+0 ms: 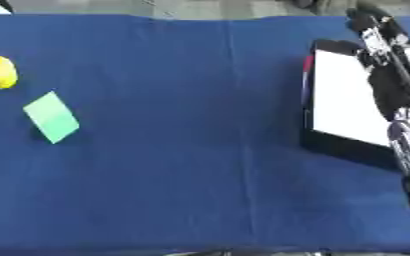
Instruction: Pick up the objects with one hand, pass them to the other hand, and then place them into the box on the other side of the table.
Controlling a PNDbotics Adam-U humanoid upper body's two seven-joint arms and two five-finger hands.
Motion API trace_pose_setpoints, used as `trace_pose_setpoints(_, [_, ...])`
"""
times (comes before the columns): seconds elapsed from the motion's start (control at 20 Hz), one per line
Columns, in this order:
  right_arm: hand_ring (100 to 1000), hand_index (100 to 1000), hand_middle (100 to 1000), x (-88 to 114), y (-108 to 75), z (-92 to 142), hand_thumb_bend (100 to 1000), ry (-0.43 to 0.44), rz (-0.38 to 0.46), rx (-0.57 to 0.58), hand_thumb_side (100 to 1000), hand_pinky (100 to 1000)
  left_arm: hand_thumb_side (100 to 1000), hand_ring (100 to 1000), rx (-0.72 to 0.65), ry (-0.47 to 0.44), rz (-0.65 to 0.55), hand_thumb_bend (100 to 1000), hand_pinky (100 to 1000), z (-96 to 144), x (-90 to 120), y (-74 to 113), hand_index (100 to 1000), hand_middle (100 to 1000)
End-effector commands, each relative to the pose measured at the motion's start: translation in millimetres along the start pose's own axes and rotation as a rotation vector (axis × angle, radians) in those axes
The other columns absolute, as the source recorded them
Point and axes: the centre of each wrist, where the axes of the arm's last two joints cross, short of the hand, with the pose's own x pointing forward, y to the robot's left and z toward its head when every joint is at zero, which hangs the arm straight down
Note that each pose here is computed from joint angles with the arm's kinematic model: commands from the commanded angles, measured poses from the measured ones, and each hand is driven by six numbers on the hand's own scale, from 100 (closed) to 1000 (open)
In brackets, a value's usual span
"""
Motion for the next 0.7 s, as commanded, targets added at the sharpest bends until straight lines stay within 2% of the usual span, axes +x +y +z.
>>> trace_pose_setpoints(0.05, [1000, 928, 908, 9.9, -4.5, -3.0, 100, -0.035, 0.026, 0.011, 642, 911, 831, 727, 0.002, -0.024, -0.002, 190, 819, -4.3, 5.7, 3.2, 882, 773])
trace_pose_setpoints(0.5, [1000, 928, 908, 9.9, -4.6, -3.0, 100, -0.034, 0.028, 0.012, 641, 910, 826, 725, -0.002, -0.029, -0.015, 189, 819, -6.2, 6.4, 5.7, 878, 771])
trace_pose_setpoints(0.7, [1000, 928, 907, 10.6, -5.1, -3.5, 100, -0.037, 0.033, 0.016, 641, 910, 791, 730, -0.024, -0.042, -0.11, 191, 823, -15.8, 8.4, 19.0, 884, 773])
